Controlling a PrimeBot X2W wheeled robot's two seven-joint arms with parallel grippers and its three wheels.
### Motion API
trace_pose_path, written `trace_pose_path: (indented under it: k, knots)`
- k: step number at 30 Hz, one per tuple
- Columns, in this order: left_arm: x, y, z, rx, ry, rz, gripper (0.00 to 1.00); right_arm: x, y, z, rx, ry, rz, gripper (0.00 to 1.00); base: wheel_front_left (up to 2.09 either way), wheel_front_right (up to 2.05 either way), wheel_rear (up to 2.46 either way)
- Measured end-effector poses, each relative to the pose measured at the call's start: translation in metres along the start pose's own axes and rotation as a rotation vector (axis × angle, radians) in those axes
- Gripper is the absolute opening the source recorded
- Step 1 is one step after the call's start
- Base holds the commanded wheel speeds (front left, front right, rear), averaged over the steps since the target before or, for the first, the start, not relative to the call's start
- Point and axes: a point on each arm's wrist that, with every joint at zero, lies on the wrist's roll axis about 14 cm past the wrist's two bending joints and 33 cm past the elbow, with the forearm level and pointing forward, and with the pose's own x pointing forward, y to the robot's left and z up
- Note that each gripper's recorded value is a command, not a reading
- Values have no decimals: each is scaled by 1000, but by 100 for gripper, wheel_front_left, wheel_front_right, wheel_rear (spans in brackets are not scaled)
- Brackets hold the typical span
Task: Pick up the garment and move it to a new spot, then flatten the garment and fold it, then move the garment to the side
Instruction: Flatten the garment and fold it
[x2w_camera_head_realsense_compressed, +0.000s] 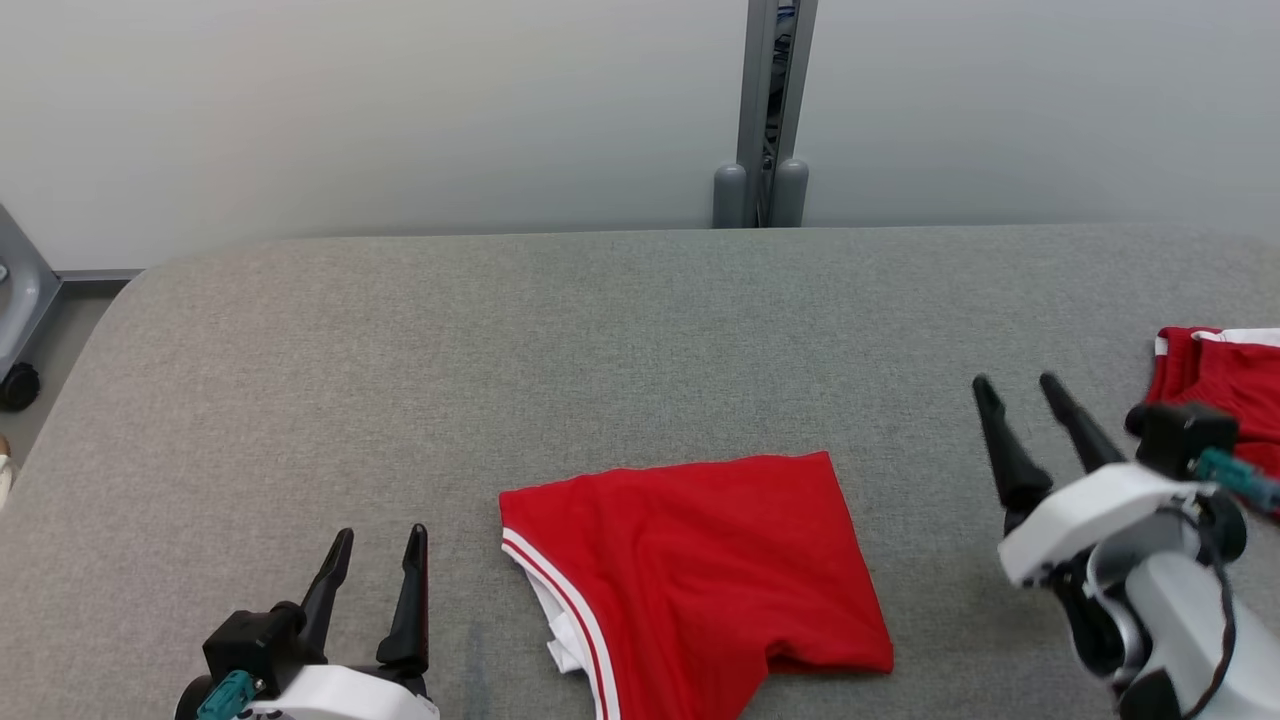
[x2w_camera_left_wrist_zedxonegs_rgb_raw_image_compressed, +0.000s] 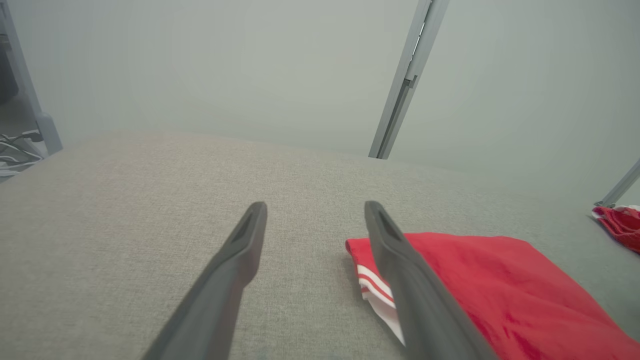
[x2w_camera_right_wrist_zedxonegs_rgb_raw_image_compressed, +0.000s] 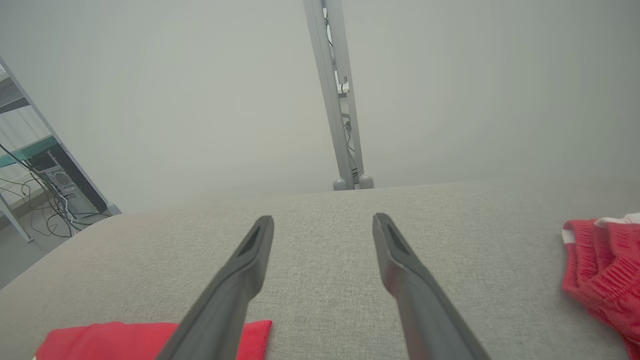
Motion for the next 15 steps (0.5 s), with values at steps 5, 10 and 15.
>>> trace_pose_path:
  k: [5, 10, 15]
  knots:
    - [2, -4, 0, 3, 1, -15, 100, -22, -2, -25, 20, 21, -44, 100, 0, 0, 0]
    - [4, -6, -2, 5, 8, -27, 100, -30, 6, -36, 26, 29, -50, 100, 0, 0, 0]
    - [3, -7, -3, 6, 9, -30, 100, -28, 9, -33, 23, 16, -47, 100, 0, 0, 0]
